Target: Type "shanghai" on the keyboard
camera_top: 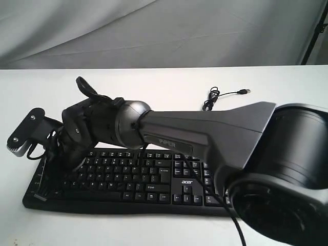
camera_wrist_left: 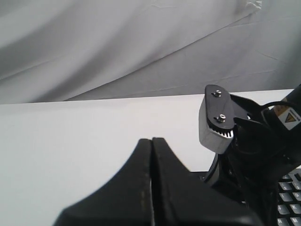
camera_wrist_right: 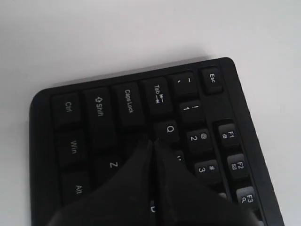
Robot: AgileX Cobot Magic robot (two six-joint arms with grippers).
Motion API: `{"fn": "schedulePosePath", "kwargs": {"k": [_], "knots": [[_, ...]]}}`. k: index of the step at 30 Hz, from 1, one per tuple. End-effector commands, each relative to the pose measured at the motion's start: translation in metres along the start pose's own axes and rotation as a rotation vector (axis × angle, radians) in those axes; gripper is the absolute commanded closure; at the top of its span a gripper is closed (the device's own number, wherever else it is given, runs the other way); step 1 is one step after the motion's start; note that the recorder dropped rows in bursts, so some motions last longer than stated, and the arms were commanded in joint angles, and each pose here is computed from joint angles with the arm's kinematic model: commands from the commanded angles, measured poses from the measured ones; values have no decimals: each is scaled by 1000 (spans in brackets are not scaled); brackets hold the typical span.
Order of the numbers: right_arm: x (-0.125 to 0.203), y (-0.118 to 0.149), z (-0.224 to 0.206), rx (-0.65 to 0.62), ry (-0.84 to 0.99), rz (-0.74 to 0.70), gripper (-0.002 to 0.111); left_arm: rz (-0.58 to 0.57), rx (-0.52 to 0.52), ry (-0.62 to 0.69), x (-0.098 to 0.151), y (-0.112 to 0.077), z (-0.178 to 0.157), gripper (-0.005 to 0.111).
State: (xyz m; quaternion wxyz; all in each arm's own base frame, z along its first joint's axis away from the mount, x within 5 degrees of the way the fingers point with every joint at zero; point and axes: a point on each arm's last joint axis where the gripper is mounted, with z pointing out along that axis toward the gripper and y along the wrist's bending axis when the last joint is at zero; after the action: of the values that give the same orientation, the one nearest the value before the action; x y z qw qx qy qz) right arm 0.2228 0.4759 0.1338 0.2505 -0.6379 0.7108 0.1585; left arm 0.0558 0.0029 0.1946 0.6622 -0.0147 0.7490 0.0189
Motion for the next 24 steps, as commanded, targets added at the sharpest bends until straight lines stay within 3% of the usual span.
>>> {"fn": "schedulePosePath", "kwargs": {"k": [1,24], "knots": [[-2,-1,-2,14,-7,-5,108,-1,7,-12,-1,0,0,107],[3,-1,3,16,28,-11,108,-1,7,-12,-1,0,0,107]]}}
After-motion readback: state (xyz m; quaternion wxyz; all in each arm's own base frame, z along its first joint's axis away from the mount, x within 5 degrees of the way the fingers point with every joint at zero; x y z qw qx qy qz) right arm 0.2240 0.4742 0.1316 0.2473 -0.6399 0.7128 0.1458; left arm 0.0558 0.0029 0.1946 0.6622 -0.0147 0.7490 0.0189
